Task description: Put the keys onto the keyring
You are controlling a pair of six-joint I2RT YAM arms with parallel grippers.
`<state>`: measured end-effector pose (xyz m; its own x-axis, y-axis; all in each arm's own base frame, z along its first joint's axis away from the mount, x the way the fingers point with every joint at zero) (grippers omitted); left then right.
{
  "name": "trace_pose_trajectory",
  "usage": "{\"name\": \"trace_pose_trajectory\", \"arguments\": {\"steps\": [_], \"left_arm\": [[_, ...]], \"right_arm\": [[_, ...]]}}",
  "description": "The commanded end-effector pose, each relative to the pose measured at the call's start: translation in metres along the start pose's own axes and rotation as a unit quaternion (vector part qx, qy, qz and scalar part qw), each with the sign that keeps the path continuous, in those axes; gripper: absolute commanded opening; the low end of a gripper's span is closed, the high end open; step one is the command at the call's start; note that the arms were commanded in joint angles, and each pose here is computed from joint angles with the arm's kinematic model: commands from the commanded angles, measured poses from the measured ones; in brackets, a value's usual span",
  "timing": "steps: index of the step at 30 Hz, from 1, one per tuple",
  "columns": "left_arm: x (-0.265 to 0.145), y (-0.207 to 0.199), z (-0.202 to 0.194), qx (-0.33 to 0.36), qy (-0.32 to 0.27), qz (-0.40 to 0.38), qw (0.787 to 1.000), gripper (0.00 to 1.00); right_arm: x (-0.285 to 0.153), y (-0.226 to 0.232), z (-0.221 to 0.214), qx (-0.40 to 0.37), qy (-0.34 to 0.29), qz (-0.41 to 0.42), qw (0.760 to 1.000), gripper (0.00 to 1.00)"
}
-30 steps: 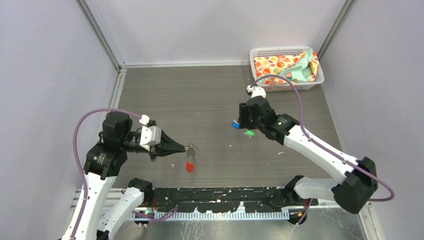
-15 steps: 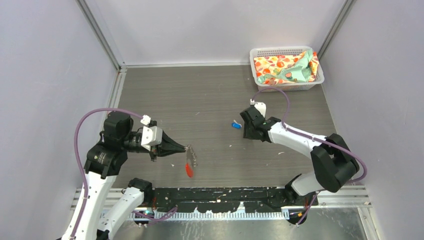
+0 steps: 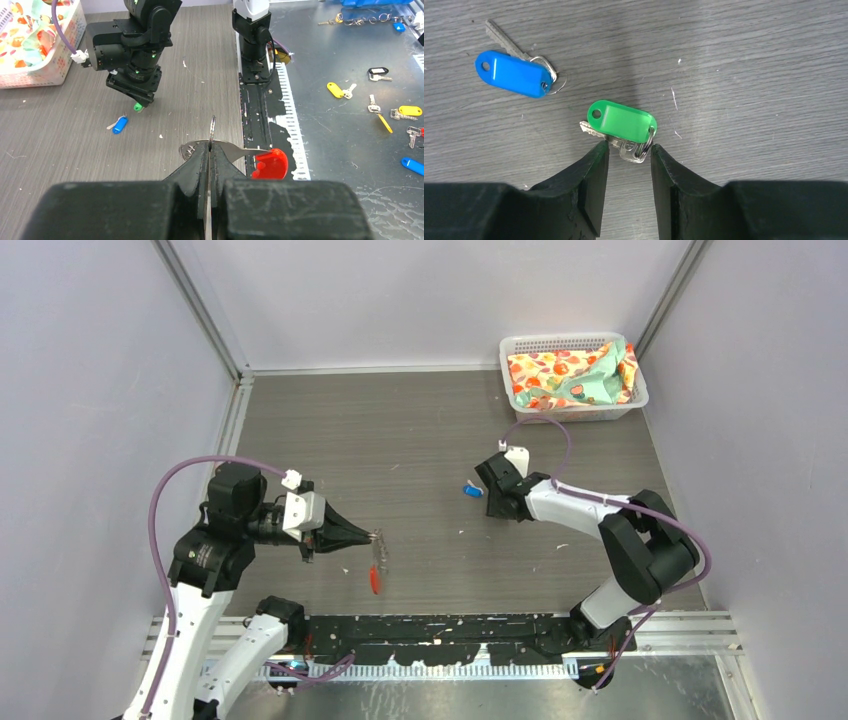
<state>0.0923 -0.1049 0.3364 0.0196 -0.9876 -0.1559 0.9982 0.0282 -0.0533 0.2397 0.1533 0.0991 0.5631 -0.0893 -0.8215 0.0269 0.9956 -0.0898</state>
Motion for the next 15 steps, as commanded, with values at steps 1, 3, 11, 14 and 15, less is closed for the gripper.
{"name": "trace_pose_trajectory", "arguments": {"steps": [1, 3, 11, 14, 15], "left_arm": [[-0.0009, -0.0018, 0.0097, 0.017, -0.008, -0.005, 1.0, 0.0], [-0.0011, -0.0021, 0.0095, 0.016, -0.008, -0.005, 1.0, 0.0], [-0.0018, -0.0038, 0.0097, 0.018, -0.008, -0.003, 1.0, 0.0], [-0.0019, -0.0037, 0.0102, 0.019, -0.008, -0.002, 1.0, 0.0], [-0.002, -0.0039, 0.0101, 0.019, -0.008, -0.001, 1.0, 0.0]], "right_arm": [[0.0007, 0.0015, 0.0206, 0.027, -0.04, -0.013, 0.999, 0.4], [0.0023, -0.0001, 0.0217, 0.029, -0.042, -0.019, 0.999, 0.37], [0.0049, -0.0017, 0.0231, 0.028, -0.048, -0.026, 0.998, 0.31], [0.005, -0.002, 0.0231, 0.028, -0.048, -0.025, 0.998, 0.27], [0.0044, -0.0018, 0.0234, 0.028, -0.049, -0.025, 0.998, 0.25]]}}
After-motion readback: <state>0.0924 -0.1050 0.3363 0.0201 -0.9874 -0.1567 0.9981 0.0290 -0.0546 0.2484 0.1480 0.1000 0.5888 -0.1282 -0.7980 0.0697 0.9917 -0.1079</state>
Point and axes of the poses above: each gripper's point midway between its finger pads, its own x axis out along the fingers, its own y axis along the line the jaws close on, z = x × y, the point moved 9 cm from there along -x, back along the fingers, and after that the axes turned 8 degrees about -x, right-handed, at the moved point
